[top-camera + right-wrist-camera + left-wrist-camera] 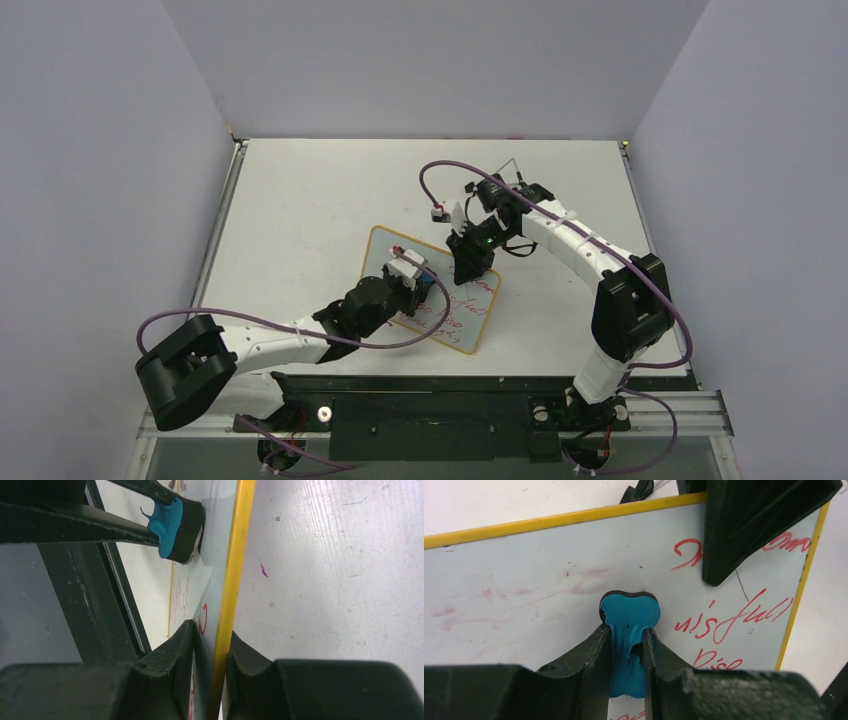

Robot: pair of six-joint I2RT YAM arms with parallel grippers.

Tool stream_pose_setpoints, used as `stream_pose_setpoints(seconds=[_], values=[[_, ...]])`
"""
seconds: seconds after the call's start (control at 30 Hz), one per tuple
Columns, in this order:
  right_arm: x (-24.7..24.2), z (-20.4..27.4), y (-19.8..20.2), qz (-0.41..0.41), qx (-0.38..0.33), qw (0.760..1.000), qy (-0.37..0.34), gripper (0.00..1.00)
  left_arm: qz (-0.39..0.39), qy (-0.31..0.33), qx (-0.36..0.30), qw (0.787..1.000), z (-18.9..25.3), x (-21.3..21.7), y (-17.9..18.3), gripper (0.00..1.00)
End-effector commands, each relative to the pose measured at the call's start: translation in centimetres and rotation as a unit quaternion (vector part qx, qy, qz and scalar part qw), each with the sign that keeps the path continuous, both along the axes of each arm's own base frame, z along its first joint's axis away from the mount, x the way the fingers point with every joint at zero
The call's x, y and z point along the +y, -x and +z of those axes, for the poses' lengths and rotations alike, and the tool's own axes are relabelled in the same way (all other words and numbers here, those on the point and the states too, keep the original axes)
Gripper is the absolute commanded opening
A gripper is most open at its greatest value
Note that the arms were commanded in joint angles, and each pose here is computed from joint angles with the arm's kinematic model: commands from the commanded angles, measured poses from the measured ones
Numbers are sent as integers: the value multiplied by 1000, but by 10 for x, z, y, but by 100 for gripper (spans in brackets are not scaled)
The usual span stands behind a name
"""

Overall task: Erase the whiteboard
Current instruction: Erase the whiteboard at the center of the board.

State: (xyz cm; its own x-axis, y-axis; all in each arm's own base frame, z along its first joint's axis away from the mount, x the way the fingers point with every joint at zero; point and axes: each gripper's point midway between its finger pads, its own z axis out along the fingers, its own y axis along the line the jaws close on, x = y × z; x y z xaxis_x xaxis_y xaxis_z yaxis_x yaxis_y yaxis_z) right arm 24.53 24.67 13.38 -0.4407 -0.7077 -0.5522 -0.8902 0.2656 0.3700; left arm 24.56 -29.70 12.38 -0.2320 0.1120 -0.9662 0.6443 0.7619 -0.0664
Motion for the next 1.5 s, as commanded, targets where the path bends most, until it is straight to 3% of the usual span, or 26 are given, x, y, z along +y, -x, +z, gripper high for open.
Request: stream_pose_setpoints(seconds=[0.0,0.3,0.5,0.73,1.1,1.47], values=[[-8,-22,3,45,-24,998,40,0,46,3,-6,999,9,12,-18,0],[-7,-22,3,46,-24,998,38,0,-16,9,-3,1000,-1,-25,24,0],[-6,-21,4,46,-23,998,37,0,-18,10,-10,1000,5,-37,26,0],[-4,-14,3,42,-29,998,26,0,40,9,-28,999,22,-8,0,0],[3,21,11,45,-30,998,-39,0,15,63,-47,997,58,29,26,0],[-4,54,-24,-91,-107,987,-74,0,17,63,-32,997,56,40,31,0]])
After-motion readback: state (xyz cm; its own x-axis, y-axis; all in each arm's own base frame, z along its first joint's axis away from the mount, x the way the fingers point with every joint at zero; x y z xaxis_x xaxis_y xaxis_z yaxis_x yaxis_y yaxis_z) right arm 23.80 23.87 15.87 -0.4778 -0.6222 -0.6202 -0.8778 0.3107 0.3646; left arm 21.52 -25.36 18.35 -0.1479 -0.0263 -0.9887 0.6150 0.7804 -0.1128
